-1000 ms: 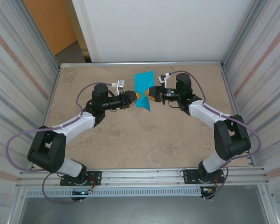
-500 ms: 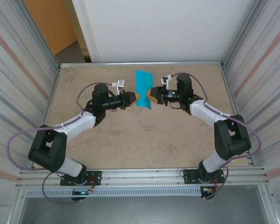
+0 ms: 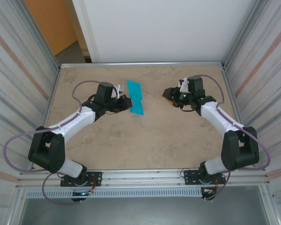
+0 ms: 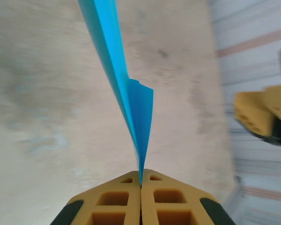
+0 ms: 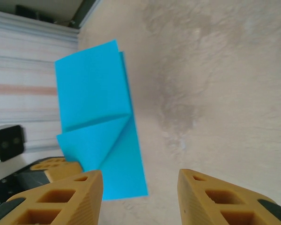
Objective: Fold a paper plane with a square sheet of paper (pick it up from the middle)
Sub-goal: Turn over the paper at the center of the table.
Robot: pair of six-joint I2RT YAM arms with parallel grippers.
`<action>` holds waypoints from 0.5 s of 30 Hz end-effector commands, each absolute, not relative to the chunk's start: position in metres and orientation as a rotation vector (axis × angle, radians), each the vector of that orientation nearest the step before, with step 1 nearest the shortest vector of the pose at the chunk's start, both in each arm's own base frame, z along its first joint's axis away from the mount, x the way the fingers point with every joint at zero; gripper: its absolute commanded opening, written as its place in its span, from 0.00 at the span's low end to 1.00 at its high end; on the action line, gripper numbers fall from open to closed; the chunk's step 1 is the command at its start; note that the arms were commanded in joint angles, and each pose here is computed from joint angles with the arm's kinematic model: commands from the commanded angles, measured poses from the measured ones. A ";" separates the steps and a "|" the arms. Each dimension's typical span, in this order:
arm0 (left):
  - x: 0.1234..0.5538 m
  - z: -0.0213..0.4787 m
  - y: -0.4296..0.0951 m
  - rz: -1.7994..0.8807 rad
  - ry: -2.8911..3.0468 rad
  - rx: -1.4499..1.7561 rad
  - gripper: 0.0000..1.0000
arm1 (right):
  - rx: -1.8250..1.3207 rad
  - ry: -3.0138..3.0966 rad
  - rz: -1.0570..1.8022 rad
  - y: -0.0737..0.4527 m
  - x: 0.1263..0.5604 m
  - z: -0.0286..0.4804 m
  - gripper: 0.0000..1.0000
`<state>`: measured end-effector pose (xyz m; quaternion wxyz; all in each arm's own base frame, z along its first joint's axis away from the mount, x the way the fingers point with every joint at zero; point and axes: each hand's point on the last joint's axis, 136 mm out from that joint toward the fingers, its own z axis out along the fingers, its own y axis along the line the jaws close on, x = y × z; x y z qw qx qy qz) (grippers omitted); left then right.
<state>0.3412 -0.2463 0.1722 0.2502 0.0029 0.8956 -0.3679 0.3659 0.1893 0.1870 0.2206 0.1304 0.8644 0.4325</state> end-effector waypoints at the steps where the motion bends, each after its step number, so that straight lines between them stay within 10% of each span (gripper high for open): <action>1: 0.330 0.159 -0.189 -0.416 2.575 0.102 0.09 | 0.363 2.416 1.024 0.170 0.362 0.182 0.46; 8: 0.334 0.162 -0.143 0.482 2.599 0.232 0.10 | 0.409 2.433 0.933 0.157 0.362 0.171 0.46; 15: 0.340 0.123 -0.186 0.569 2.656 0.375 0.10 | 0.475 2.430 0.870 0.140 0.358 0.164 0.46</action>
